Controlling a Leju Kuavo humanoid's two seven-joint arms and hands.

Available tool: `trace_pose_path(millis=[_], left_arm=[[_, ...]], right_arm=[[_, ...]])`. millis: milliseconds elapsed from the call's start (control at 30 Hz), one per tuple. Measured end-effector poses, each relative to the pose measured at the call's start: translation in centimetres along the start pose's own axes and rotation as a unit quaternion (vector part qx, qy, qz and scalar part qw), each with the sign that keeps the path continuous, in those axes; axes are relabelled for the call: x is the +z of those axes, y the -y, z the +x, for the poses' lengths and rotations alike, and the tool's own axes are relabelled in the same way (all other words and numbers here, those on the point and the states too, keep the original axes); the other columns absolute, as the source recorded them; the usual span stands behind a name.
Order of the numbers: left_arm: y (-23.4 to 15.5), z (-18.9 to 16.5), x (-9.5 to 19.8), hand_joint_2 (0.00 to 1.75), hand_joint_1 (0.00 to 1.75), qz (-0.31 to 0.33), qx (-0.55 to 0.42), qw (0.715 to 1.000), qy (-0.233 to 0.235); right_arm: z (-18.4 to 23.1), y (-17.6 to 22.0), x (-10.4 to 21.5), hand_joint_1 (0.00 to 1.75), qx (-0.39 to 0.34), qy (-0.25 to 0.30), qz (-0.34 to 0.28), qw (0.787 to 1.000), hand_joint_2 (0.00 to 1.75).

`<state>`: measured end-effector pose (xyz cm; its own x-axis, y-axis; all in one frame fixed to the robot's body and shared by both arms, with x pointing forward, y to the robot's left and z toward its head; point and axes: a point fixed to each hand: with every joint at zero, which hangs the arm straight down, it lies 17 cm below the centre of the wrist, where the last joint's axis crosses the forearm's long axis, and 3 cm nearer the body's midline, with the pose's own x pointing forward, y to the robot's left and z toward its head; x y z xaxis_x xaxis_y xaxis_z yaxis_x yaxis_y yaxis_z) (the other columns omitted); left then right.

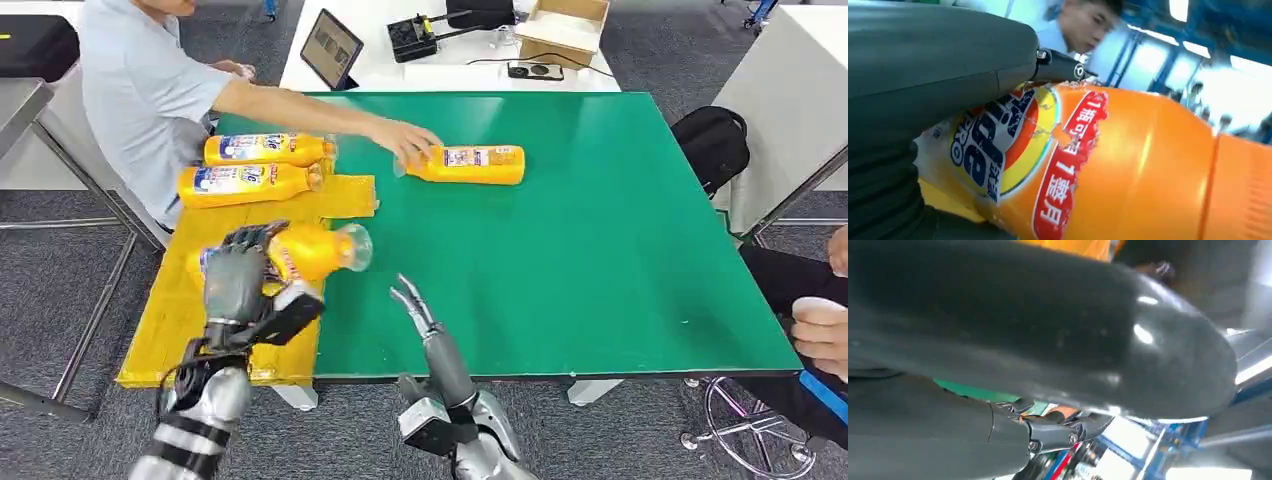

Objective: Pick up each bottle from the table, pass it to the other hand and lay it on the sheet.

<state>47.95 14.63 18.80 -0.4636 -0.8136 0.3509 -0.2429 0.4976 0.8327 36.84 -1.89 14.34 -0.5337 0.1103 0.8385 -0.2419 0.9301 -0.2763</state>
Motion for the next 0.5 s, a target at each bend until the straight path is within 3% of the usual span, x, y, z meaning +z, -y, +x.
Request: trace_pose_path(millis=[267,433,467,500], left_arm=[[5.6,-5.0,-2.2,1.75,1.75,-0.113,-0.083,0.990,-0.025],[9.3,-8.4,-1.7,1.75,1.75,-0.219,-0.097,0.969,-0.067],[10.0,-9.0,-1.2,1.75,1.64,-0.237,-0.093,0.964,-0.076],[10.6,-9.3,-0.9,1.75,1.15,-0.252,-0.088,0.960,-0.082]], right_arm=[[1.2,-1.5,-1.1,0.00,-0.029,0.013,0.024,0.999,0.00],[1.1,-1.5,-1.3,0.00,-0.041,0.009,0.021,0.999,0.00],[1.1,-1.4,-1.3,0.00,-0.043,0.008,0.019,0.999,0.00],[1.1,-1.4,-1.4,0.00,-0.044,0.007,0.018,0.999,0.00]])
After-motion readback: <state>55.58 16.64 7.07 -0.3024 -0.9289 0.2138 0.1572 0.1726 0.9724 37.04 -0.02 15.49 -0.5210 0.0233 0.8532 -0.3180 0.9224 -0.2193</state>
